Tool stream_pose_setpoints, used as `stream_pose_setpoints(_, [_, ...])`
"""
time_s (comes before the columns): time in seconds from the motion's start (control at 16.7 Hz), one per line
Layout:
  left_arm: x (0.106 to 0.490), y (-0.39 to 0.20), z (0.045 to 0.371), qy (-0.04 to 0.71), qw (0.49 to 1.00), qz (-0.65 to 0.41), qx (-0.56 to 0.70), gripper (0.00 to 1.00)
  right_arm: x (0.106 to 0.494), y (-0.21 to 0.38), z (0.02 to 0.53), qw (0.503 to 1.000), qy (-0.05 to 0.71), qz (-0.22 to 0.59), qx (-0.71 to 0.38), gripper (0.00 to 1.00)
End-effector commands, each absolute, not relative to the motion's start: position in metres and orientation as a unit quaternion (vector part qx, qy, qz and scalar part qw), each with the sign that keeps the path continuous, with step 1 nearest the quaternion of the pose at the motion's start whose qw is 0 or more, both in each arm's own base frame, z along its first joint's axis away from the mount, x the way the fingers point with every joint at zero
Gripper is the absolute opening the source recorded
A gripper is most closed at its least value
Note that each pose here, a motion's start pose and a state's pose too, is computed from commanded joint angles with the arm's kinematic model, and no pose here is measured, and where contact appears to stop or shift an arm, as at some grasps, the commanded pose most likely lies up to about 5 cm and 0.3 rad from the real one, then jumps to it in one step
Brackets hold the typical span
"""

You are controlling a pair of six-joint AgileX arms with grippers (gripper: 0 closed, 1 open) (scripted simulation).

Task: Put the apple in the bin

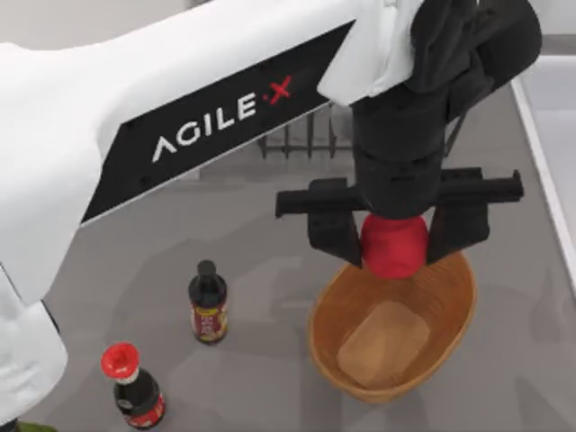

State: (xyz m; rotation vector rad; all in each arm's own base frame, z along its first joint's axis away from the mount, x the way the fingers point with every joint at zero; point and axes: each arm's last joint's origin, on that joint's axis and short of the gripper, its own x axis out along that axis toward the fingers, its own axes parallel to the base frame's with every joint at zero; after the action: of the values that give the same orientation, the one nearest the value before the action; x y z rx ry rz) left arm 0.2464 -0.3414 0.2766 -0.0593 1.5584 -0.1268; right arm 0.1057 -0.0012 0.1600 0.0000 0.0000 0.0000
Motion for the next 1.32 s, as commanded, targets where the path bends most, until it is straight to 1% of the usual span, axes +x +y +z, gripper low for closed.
stream_pose_setpoints(0.48, [0.248, -0.343, 0.270, 0.708, 0.704, -0.048, -0.035, 0.00, 0.106, -0.001, 0.160, 1.000, 0.000, 0.000, 0.000, 1.00])
stream_pose_setpoints(1.02, [0.247, -0.351, 0.207, 0.706, 0.705, -0.050, -0.036, 0.00, 0.106, -0.001, 0.160, 1.000, 0.000, 0.000, 0.000, 1.00])
stream_pose_setpoints(1.32, [0.247, -0.351, 0.204, 0.708, 0.704, -0.050, -0.035, 0.00, 0.106, -0.001, 0.160, 1.000, 0.000, 0.000, 0.000, 1.00])
